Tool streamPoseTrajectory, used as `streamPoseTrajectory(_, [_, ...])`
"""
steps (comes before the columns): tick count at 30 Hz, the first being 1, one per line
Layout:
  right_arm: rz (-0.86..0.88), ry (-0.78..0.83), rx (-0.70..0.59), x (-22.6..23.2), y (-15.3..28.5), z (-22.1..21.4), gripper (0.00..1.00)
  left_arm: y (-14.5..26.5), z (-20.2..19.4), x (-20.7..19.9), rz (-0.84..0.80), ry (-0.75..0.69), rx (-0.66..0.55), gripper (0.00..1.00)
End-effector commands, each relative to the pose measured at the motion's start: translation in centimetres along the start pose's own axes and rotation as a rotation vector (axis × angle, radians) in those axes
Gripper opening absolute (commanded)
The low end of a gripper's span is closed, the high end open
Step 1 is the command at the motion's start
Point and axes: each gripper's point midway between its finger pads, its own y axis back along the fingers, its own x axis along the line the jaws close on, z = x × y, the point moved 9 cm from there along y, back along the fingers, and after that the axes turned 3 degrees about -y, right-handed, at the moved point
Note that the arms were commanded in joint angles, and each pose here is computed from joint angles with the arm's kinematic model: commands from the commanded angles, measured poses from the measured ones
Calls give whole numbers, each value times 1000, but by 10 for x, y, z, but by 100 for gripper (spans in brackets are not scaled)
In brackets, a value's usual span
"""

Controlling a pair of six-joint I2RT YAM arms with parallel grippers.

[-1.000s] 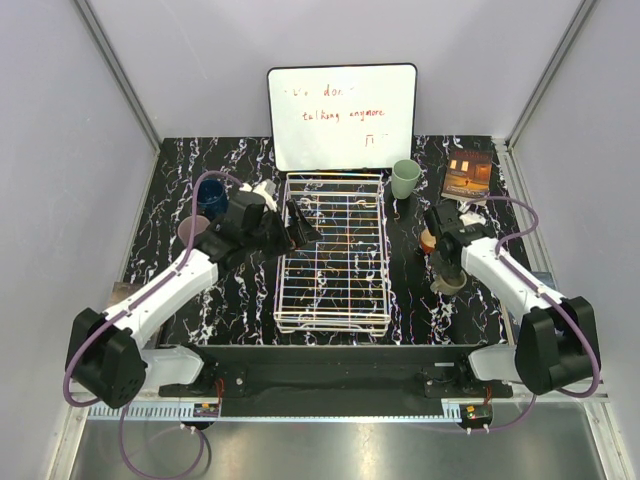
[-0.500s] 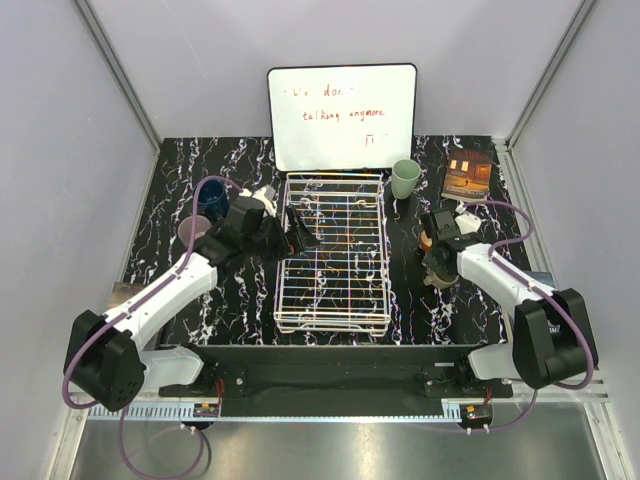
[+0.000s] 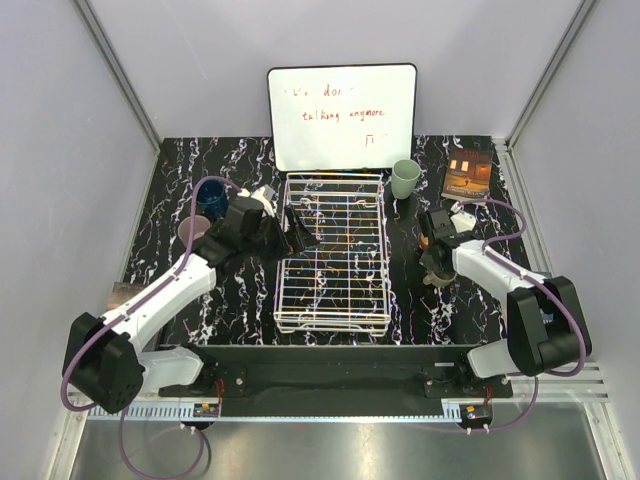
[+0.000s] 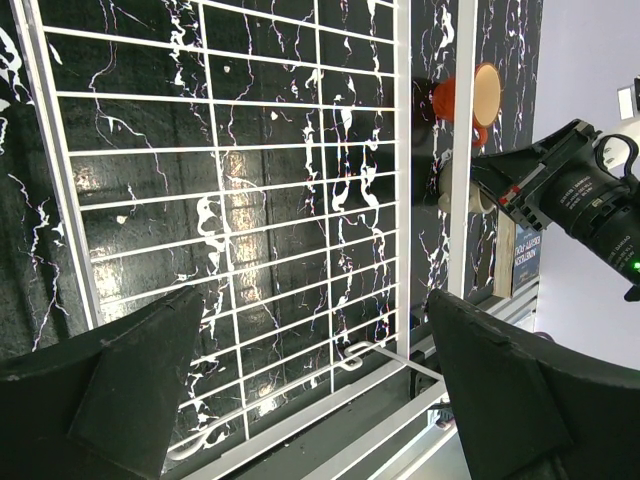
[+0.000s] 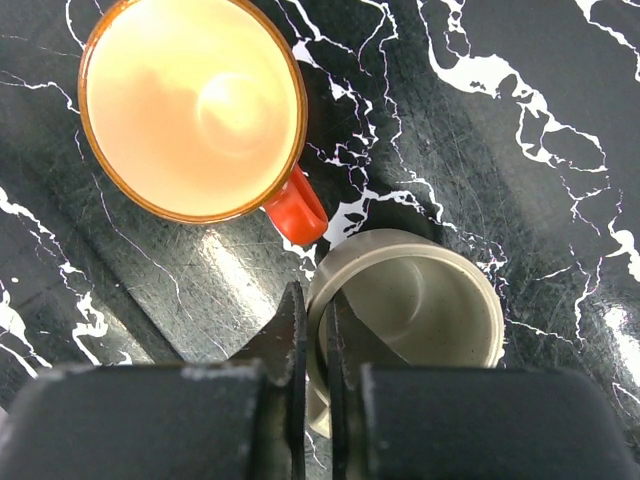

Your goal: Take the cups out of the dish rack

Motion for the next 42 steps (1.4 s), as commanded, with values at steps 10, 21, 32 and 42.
streamPoseTrajectory(10, [130,-54,-94,-3,45,14,45,0,5,-3,-9,-18,-39,99])
streamPoseTrajectory(21, [329,49,-321,-1,153,56,100,8,14,12,213,-145,-53,99])
streamPoseTrajectory(32, [413,307,-614,58,224,91,100,39,38,23,498,-323,-155,99])
streamPoseTrajectory(42, [441,493,-797,93,229,81,100,52,45,21,523,-355,-211,99])
